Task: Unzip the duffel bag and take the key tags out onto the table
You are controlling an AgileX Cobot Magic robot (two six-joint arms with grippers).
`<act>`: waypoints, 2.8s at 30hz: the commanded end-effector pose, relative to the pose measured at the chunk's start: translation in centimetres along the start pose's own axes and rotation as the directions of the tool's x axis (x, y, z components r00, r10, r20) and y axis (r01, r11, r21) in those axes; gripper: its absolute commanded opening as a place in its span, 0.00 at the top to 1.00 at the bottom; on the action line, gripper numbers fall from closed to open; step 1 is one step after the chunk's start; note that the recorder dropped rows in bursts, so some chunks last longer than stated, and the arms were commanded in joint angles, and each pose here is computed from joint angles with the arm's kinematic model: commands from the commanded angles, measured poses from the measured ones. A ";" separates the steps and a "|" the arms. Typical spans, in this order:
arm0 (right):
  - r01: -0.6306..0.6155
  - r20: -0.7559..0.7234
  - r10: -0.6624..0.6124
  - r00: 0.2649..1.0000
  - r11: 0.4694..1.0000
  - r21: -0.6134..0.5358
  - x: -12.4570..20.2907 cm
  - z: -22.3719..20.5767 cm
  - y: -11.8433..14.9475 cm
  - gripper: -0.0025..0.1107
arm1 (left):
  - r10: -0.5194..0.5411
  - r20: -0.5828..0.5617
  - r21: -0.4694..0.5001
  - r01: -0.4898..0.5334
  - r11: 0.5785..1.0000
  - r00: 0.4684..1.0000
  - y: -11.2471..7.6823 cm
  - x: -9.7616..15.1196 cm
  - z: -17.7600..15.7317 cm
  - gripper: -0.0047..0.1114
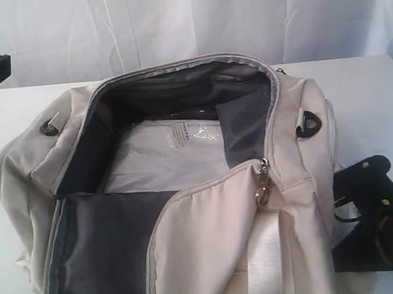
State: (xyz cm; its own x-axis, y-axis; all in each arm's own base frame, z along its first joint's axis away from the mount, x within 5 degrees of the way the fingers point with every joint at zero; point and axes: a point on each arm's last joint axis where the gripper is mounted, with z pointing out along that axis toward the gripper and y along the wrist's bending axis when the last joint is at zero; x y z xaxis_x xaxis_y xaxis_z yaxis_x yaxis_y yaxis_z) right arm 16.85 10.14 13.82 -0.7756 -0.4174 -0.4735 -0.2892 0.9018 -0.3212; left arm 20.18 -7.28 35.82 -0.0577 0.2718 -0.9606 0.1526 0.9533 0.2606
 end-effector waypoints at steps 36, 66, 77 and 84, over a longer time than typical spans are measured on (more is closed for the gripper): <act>-0.014 -0.127 0.029 0.992 0.993 0.119 2.4 -1.4 -2.1 0.93 | 0.035 0.008 0.000 -0.035 0.999 0.999 0.0 0.0 -0.2 0.89; -0.225 0.018 0.224 0.974 0.973 0.043 1.1 1.3 -1.2 0.93 | 0.035 0.009 0.009 -0.035 0.999 0.999 -0.1 0.0 -0.2 0.89; -0.259 0.128 0.235 0.964 0.939 0.228 0.6 0.0 -3.6 0.95 | 0.035 0.009 0.011 -0.035 0.999 0.999 -0.1 0.0 -0.2 0.89; -0.246 0.014 0.254 0.967 0.920 0.306 1.6 2.2 -4.3 0.95 | 0.035 0.011 0.023 -0.035 0.999 0.999 -0.2 0.0 -0.2 0.89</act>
State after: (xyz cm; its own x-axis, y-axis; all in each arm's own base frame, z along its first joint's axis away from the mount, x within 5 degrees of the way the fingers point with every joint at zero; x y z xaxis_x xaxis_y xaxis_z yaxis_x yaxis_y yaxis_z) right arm 17.84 6.03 13.35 -0.7915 -0.2012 -0.5772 0.0696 0.9085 -0.4121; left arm 20.17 -7.38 35.80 -0.0522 0.2952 -0.9540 0.1650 0.9447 0.2833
